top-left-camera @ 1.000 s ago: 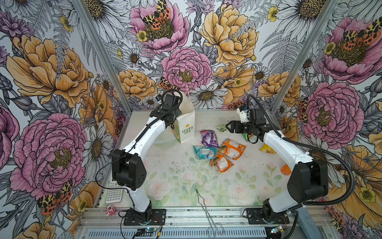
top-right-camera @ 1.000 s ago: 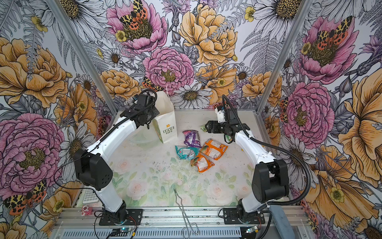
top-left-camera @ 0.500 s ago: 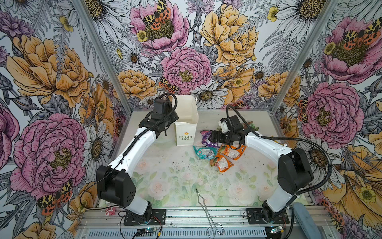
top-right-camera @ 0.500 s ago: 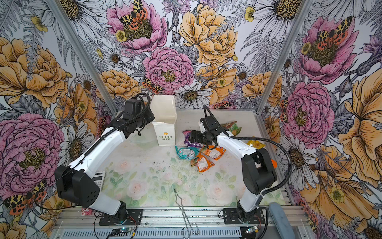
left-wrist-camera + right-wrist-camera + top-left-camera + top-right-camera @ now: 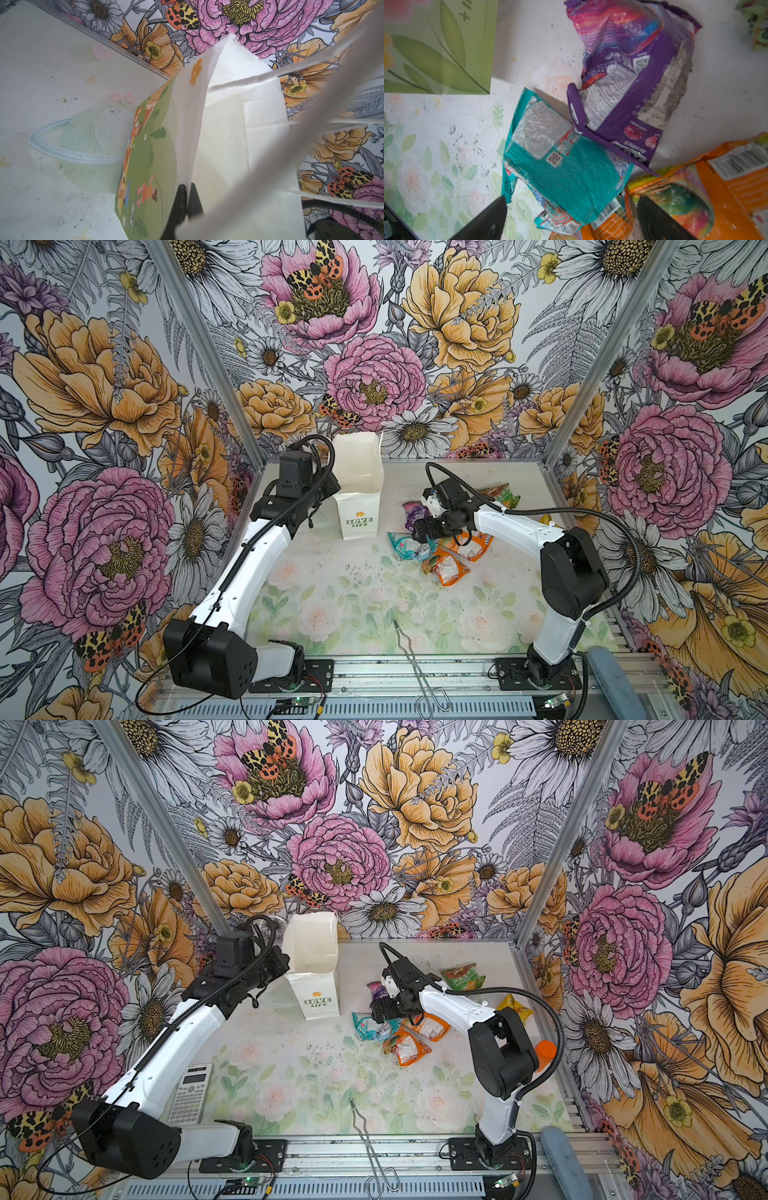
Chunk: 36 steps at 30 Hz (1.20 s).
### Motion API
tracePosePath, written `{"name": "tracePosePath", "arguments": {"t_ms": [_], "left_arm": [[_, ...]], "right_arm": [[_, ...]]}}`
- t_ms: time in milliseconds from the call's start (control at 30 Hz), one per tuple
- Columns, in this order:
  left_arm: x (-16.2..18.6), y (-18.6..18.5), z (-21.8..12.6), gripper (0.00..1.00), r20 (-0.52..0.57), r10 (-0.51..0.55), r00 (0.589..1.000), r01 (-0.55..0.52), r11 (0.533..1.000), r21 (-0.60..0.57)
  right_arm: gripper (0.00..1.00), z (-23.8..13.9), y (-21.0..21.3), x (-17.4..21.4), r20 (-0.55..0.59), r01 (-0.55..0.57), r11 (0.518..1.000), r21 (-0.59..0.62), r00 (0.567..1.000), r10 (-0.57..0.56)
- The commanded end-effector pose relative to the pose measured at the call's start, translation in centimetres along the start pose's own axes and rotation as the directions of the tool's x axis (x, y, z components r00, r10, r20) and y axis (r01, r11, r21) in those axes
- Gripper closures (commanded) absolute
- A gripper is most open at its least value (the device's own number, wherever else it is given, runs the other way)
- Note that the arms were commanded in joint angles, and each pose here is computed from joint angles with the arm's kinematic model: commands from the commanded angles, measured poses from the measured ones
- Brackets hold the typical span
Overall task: Place the snacks into the paper bag
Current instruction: 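Hold the bag with the left gripper while lowering the right to the teal packet, then close the right gripper on the teal snack packet and lift it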
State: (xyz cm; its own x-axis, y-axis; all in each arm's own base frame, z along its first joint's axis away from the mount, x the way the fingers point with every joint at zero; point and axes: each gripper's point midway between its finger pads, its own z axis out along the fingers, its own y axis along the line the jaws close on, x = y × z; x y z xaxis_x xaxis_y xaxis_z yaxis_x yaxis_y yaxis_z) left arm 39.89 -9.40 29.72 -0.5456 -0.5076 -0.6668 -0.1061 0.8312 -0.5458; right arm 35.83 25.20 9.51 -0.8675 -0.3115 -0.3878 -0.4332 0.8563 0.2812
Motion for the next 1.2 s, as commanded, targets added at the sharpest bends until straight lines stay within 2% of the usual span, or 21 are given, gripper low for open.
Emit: {"name": "tracePosePath", "arguments": {"t_ms": [0, 233, 467, 833, 967, 1167], "left_arm": [[0.5, -0.5, -0.5, 1.0, -0.029, 0.036, 0.999, -0.035, 0.998, 0.047], [1.1, -0.7, -0.8, 1.0, -0.057, 0.058, 0.997, -0.054, 0.996, 0.066], [1.3, -0.7, -1.1, 1.0, -0.069, 0.061, 0.996, -0.055, 0.995, 0.085], [1.6, 0.7, -1.6, 1.0, -0.077, 0.053, 0.996, -0.049, 0.998, 0.049], [1.4, 1.2, -1.9, 1.0, -0.067, 0.035, 0.997, -0.033, 0.999, 0.04], [1.3, 1.0, -2.0, 1.0, -0.064, 0.028, 0.998, -0.026, 0.999, 0.043]], "right_arm": [[0.02, 0.9, -0.1, -0.1, -0.025, 0.118, 0.993, 0.027, 0.993, -0.117], [0.02, 1.8, 0.6, 0.0, -0.044, 0.285, 0.958, 0.041, 0.958, -0.283], [0.03, 3.5, 0.7, 0.4, -0.101, 0.445, 0.891, 0.091, 0.894, -0.437], [0.07, 6.1, 0.6, 1.1, -0.15, 0.528, 0.846, 0.076, 0.845, -0.514], [0.17, 6.7, 0.5, 1.7, -0.167, 0.535, 0.842, 0.073, 0.839, -0.518], [0.52, 5.6, 0.9, 1.4, -0.142, 0.533, 0.843, 0.079, 0.843, -0.52]]}}
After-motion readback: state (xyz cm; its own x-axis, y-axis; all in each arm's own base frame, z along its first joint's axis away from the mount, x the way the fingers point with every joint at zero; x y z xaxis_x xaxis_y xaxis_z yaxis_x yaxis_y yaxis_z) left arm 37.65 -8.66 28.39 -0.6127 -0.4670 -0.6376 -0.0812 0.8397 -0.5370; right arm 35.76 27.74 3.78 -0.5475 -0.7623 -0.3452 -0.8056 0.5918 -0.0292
